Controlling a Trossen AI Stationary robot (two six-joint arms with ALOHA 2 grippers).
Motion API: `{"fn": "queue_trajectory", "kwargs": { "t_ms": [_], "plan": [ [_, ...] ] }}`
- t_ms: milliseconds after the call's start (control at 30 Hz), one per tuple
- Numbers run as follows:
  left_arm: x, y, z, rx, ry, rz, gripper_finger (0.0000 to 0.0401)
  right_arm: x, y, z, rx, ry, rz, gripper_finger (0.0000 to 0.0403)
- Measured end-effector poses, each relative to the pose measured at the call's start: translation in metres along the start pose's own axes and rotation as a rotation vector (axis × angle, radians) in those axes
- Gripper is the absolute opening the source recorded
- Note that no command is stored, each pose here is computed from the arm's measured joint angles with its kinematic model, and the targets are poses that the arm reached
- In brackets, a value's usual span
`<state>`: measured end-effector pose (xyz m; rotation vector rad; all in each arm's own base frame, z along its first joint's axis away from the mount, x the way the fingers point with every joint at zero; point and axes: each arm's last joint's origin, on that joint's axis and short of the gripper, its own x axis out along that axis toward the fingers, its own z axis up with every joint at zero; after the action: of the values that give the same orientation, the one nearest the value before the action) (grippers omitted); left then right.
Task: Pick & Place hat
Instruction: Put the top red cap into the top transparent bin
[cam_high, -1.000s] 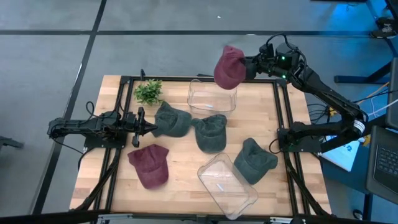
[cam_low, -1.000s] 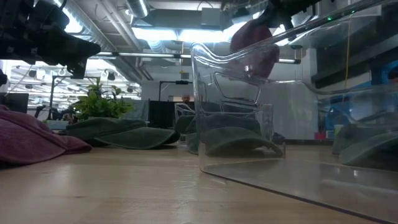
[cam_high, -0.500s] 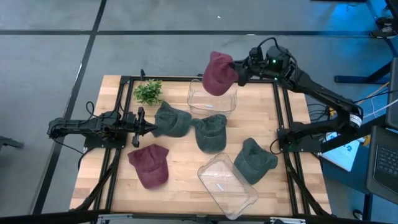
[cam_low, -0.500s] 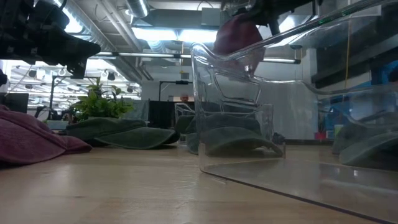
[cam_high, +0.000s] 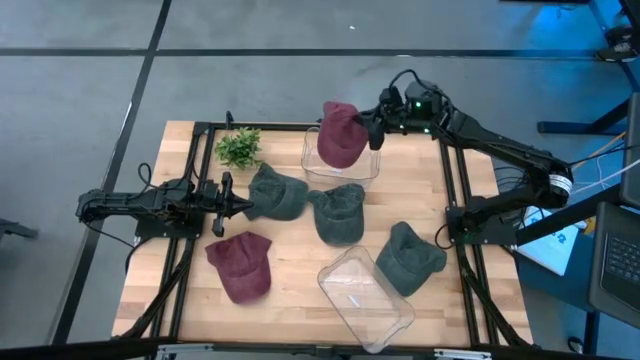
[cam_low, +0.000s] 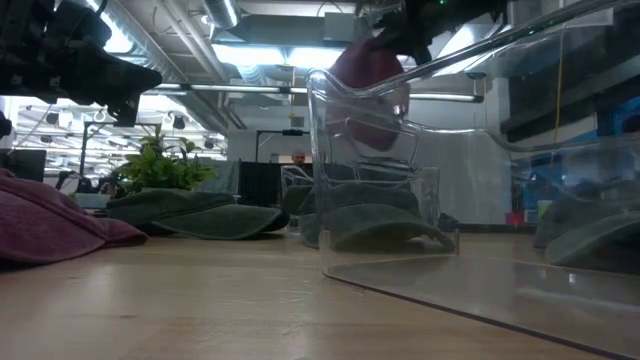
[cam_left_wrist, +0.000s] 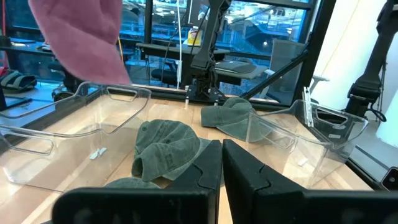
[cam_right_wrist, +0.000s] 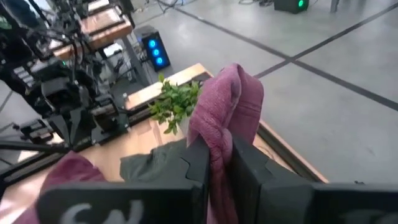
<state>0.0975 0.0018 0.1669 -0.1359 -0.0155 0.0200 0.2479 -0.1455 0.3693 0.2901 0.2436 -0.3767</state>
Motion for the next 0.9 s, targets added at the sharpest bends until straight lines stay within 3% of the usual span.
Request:
{"fn": "queue_trajectory", "kwargs": {
  "t_ms": [900],
  "plan": [
    [0.0,0.0,0.0,0.0,0.0,0.0,0.0012,0.065,-0.02,-0.042,-0.023,0.212,-0.023,0.0041]
  ]
}}
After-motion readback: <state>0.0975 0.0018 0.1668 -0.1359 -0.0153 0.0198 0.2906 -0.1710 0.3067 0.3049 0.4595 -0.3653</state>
